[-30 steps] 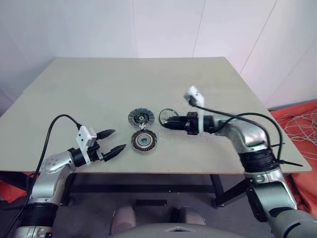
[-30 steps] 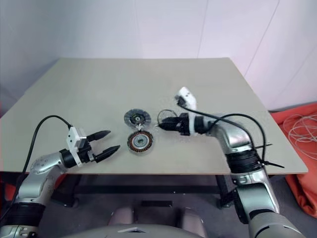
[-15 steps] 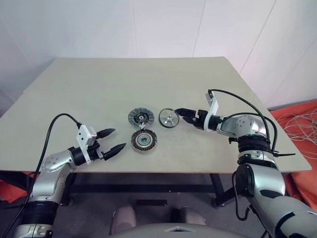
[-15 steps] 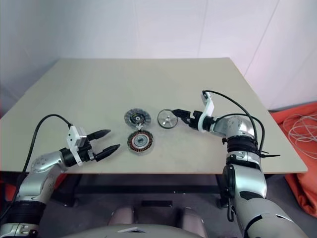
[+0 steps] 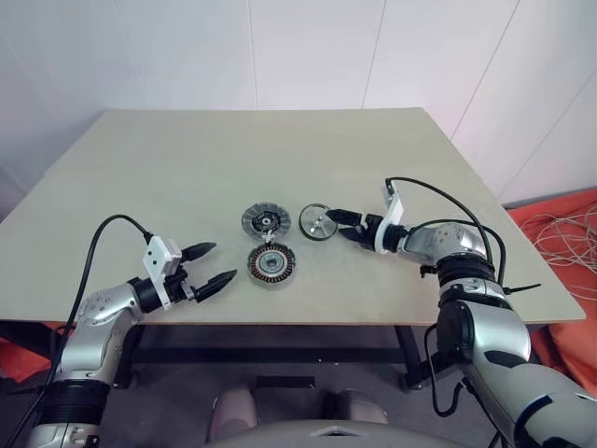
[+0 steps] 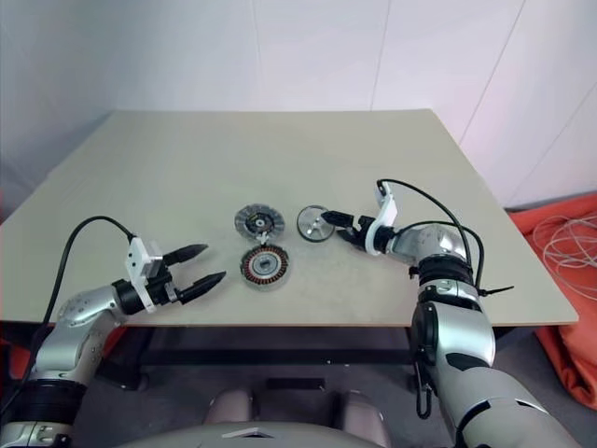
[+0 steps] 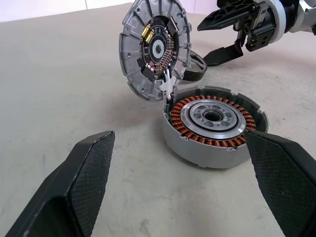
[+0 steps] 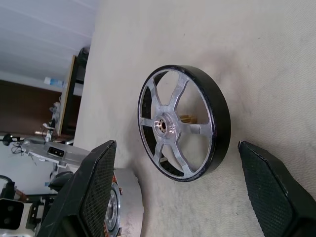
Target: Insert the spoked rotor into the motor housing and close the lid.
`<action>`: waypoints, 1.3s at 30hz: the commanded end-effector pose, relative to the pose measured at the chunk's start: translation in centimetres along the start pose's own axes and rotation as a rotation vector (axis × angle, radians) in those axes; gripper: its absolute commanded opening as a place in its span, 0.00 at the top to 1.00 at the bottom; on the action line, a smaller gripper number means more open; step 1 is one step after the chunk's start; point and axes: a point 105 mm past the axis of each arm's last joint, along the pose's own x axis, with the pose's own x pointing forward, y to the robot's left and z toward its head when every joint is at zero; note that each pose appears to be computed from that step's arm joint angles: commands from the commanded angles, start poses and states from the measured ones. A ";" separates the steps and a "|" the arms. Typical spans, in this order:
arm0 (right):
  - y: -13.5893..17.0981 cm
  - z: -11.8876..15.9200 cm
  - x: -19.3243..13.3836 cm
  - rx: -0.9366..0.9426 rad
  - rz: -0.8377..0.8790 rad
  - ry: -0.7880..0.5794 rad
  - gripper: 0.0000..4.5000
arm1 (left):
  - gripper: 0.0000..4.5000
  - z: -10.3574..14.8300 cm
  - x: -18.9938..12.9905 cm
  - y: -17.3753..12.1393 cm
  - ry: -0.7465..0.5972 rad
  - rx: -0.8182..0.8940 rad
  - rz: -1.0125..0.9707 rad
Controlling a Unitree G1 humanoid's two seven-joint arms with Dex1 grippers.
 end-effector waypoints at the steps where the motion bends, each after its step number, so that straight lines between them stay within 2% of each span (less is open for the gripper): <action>1: 1.6 -0.2 1.0 -0.017 0.046 0.019 0.01 | 0.00 1.5 0.2 0.2 -0.046 0.047 0.002; 15: 2.1 -1.2 2.5 -0.025 0.057 0.043 0.01 | 0.00 1.5 0.2 0.3 -0.044 0.049 0.004; 18: 2.0 -1.1 2.5 -0.019 0.052 0.032 0.13 | 0.00 1.6 0.2 0.4 -0.044 0.050 0.004; 24: 2.1 -0.9 2.3 0.004 0.066 0.016 0.63 | 0.00 1.6 0.3 0.4 -0.044 0.049 0.002; 28: 2.1 -0.4 1.9 0.029 0.077 -0.015 0.91 | 0.00 1.6 0.4 0.4 -0.045 0.049 -0.001; 33: 2.2 0.4 0.8 0.053 0.086 -0.045 0.93 | 0.00 1.6 0.4 0.4 -0.045 0.051 -0.001; 39: 2.8 0.5 -3.2 0.079 0.120 -0.043 0.93 | 0.00 1.5 0.1 0.4 -0.038 0.054 -0.002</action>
